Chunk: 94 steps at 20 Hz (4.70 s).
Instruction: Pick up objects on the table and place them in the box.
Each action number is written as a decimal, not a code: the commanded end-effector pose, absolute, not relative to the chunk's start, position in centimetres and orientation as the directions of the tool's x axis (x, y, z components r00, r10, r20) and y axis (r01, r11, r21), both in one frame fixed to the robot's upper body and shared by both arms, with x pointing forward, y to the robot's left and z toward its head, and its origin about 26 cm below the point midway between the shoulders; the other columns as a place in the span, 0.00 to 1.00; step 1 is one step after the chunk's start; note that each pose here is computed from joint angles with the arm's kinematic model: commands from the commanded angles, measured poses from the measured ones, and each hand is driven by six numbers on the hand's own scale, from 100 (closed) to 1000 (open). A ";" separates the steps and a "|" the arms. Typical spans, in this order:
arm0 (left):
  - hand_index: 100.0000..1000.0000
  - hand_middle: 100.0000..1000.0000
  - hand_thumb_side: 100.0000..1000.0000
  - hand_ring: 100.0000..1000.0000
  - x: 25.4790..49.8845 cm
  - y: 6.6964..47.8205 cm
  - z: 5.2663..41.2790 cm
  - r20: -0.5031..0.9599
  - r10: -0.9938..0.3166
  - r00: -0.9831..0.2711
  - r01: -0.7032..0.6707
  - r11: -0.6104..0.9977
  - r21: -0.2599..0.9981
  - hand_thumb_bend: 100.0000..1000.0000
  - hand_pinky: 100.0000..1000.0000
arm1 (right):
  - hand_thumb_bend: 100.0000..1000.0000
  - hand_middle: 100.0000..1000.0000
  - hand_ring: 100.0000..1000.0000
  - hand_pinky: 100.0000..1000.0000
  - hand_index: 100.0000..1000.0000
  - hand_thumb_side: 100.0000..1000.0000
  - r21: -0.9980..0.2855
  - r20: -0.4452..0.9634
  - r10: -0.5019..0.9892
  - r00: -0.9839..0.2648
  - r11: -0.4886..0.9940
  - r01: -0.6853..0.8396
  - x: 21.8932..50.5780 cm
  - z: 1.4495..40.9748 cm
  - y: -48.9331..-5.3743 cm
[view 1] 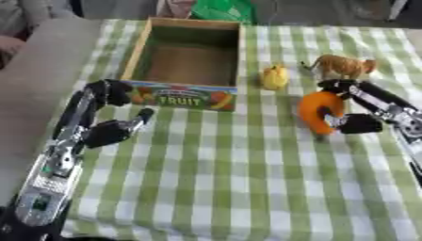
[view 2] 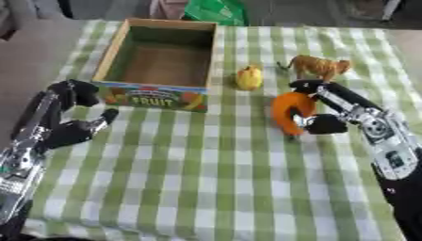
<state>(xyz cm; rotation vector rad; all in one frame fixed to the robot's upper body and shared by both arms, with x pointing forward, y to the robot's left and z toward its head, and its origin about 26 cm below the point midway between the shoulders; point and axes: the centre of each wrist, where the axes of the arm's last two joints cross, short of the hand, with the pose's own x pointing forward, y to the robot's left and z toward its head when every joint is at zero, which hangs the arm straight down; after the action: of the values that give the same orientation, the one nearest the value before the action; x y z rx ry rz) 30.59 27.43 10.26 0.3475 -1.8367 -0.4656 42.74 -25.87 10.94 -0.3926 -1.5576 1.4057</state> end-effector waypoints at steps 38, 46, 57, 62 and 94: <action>0.61 0.41 0.07 0.56 31.1 25.8 12.1 0.816 -0.422 -0.395 0.063 0.873 0.483 0.49 0.65 | 0.00 0.25 0.58 0.63 0.34 0.00 -0.867 0.274 0.771 -0.575 0.456 0.199 47.5 25.1 -18.8; 0.61 0.41 0.07 0.56 31.8 23.7 13.6 0.799 -0.378 -0.467 0.133 0.864 0.486 0.49 0.65 | 0.00 0.24 0.58 0.63 0.34 0.00 -0.845 0.282 0.809 -0.515 0.464 0.265 49.0 24.7 -16.6; 0.61 0.41 0.07 0.56 32.0 22.5 14.3 0.789 -0.347 -0.506 0.190 0.848 0.495 0.50 0.65 | 0.00 0.39 0.63 0.66 0.55 0.00 -0.839 0.290 0.829 -0.478 0.461 0.290 49.5 21.7 -13.0; 0.61 0.41 0.07 0.56 32.0 22.4 14.3 0.790 -0.346 -0.506 0.193 0.848 0.494 0.50 0.64 | 0.00 0.67 0.76 0.72 0.80 0.02 -0.896 0.232 0.824 -0.517 0.388 0.215 49.3 19.9 -11.8; 0.61 0.41 0.07 0.56 31.5 23.9 12.6 0.811 -0.384 -0.441 0.157 0.857 0.491 0.51 0.64 | 0.03 0.82 0.84 0.78 0.95 0.00 -0.929 0.142 0.779 -0.611 0.317 0.189 47.6 27.3 -21.2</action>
<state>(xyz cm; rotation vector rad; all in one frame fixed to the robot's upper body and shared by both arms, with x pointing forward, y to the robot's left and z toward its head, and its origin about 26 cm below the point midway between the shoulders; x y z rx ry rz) 31.52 23.33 12.01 0.1340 -1.9221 -0.6094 47.86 -19.85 25.32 -0.8022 -1.9702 1.3278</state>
